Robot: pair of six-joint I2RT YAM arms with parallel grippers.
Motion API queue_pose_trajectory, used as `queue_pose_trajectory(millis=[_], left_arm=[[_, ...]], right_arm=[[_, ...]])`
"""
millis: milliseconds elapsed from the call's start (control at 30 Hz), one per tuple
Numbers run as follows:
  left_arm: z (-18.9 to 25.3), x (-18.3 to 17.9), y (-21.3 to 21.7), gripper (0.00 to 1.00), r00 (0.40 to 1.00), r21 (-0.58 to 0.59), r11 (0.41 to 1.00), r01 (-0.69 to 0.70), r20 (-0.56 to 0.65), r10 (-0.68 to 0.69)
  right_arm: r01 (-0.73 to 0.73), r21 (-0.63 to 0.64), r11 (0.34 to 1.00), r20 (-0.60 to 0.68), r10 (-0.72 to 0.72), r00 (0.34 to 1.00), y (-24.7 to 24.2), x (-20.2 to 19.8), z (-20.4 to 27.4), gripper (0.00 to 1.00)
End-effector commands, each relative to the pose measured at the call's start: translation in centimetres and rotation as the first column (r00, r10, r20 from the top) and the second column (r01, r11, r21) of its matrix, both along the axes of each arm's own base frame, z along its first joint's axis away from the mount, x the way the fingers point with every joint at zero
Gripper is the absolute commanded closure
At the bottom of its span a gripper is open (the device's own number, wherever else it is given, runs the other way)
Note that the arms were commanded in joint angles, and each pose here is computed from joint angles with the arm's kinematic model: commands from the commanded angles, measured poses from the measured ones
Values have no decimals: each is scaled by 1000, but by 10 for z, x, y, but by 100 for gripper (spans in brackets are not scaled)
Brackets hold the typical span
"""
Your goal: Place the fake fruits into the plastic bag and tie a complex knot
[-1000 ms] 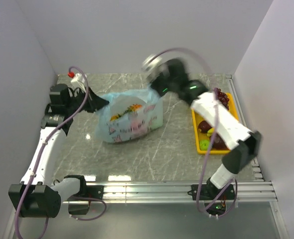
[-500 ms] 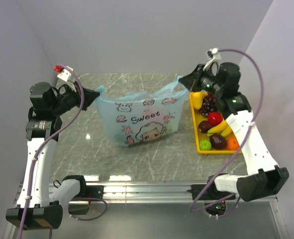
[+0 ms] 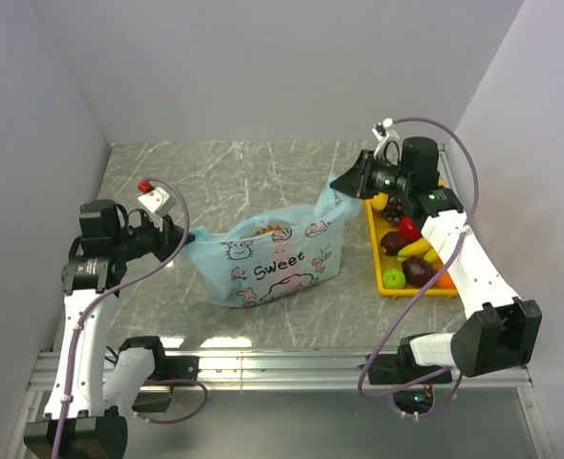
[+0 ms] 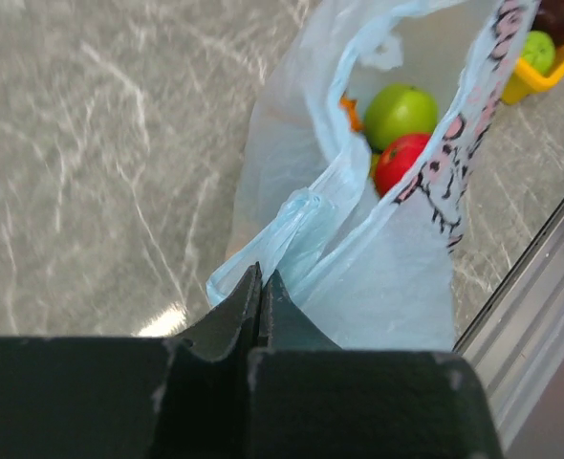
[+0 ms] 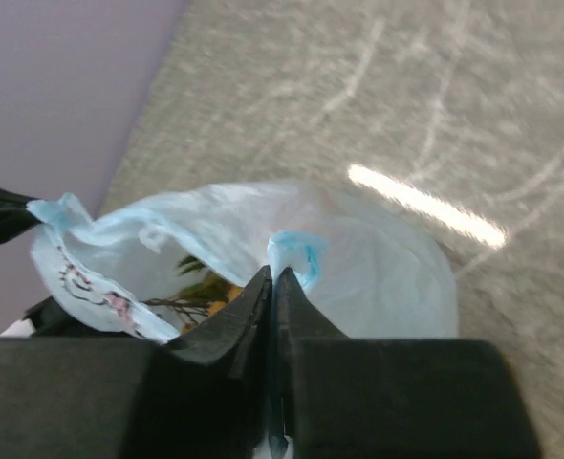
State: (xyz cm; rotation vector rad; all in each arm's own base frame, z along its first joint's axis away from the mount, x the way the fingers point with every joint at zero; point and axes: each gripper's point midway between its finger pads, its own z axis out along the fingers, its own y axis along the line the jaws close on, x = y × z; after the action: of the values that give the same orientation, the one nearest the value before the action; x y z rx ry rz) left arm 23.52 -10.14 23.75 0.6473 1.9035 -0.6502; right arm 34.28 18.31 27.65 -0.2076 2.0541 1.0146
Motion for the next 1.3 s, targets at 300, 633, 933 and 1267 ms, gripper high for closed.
queue_pose_trajectory(millis=[300,633,933,1267], left_arm=[[85,4,-23,100,962,-40,972,230,163,-221],[77,-4,-25,100,956,-30,967,254,159,-246],[74,-1,-24,100,961,-33,970,241,146,-234],[82,9,-21,100,981,-80,985,155,131,-144]], right_arm=[[-113,-257,960,258,181,949,-13,11,88,26],[-424,-496,757,64,519,852,3,11,67,4],[-584,-605,541,-76,692,718,31,-29,9,9],[-468,-640,609,-16,598,801,28,4,27,100]])
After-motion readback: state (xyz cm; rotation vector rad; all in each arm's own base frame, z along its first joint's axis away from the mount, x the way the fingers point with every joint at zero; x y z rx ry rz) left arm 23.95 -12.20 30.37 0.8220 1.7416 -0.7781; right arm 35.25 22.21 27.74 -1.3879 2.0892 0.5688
